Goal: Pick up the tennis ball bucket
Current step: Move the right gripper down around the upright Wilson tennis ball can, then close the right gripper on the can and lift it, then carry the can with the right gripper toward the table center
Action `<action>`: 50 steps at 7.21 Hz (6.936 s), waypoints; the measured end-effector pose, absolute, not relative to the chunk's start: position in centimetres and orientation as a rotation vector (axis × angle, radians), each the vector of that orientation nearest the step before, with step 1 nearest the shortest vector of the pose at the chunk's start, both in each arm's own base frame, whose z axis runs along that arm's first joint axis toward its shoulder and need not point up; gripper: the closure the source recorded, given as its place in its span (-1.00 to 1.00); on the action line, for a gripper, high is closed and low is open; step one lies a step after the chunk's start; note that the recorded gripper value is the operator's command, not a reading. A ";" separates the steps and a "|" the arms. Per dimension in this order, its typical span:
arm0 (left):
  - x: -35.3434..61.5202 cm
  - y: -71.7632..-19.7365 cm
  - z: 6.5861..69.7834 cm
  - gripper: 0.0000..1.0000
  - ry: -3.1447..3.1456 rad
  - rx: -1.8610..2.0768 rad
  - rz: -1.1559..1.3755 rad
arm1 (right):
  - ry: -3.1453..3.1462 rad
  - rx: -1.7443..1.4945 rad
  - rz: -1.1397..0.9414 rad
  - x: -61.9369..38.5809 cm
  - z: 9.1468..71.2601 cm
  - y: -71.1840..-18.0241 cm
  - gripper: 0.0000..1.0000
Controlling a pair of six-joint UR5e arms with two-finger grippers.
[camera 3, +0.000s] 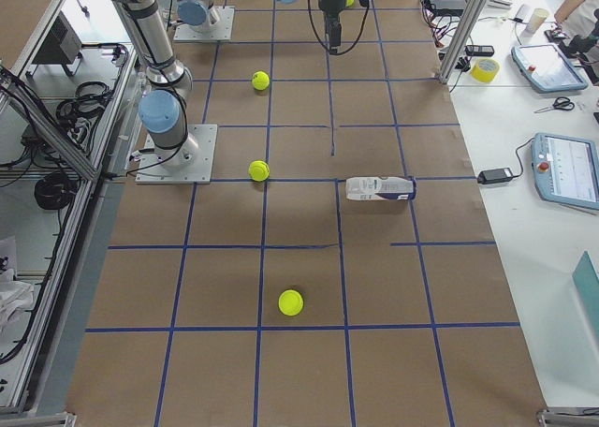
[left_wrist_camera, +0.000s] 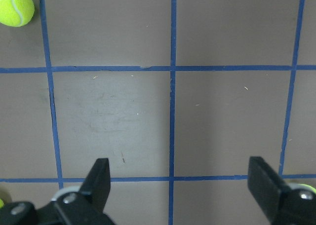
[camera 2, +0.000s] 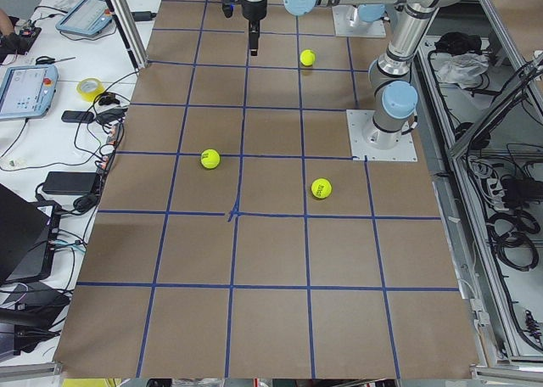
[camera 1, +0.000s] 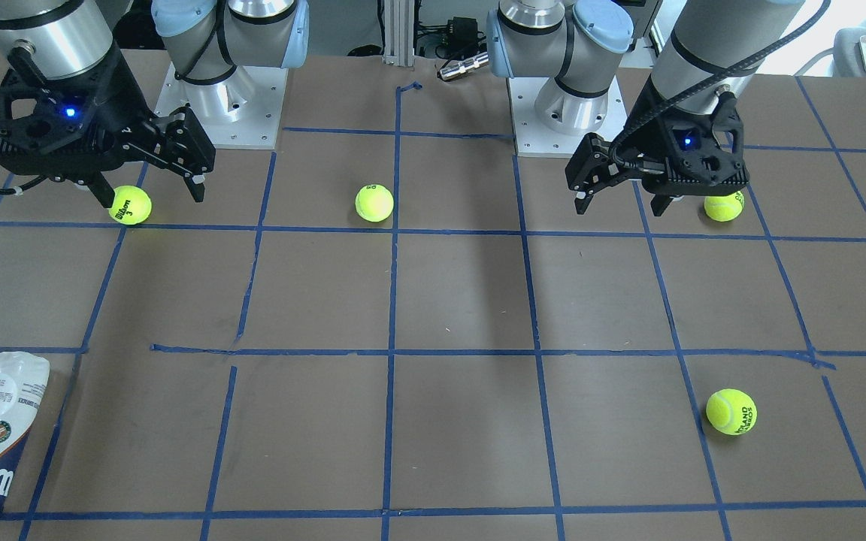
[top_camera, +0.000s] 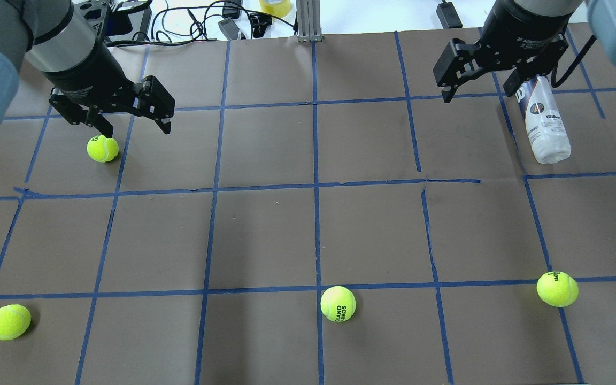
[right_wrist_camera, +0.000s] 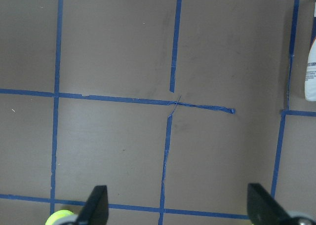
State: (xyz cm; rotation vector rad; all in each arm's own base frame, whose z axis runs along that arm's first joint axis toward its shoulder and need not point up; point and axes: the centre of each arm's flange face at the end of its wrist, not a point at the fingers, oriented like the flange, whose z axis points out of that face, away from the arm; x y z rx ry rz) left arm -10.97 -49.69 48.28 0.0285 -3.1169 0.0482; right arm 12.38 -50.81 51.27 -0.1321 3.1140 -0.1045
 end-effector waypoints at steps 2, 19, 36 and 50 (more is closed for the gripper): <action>-10.9 -49.7 48.3 -1.00 -3.117 0.032 0.048 | 3.114 -0.127 -0.098 12.4 51.0 -51.0 -1.00; -11.0 -49.7 48.1 -1.00 -3.115 0.037 0.043 | 3.164 0.072 -0.041 -16.9 22.6 -69.3 -1.00; -11.1 -49.9 47.8 -1.00 -3.113 0.040 0.034 | 3.160 -0.133 -0.060 -11.7 24.0 -70.1 -0.41; -5.1 -51.2 48.0 -1.00 -3.108 0.197 0.071 | 2.430 -2.028 -0.309 38.9 25.3 -60.9 -0.53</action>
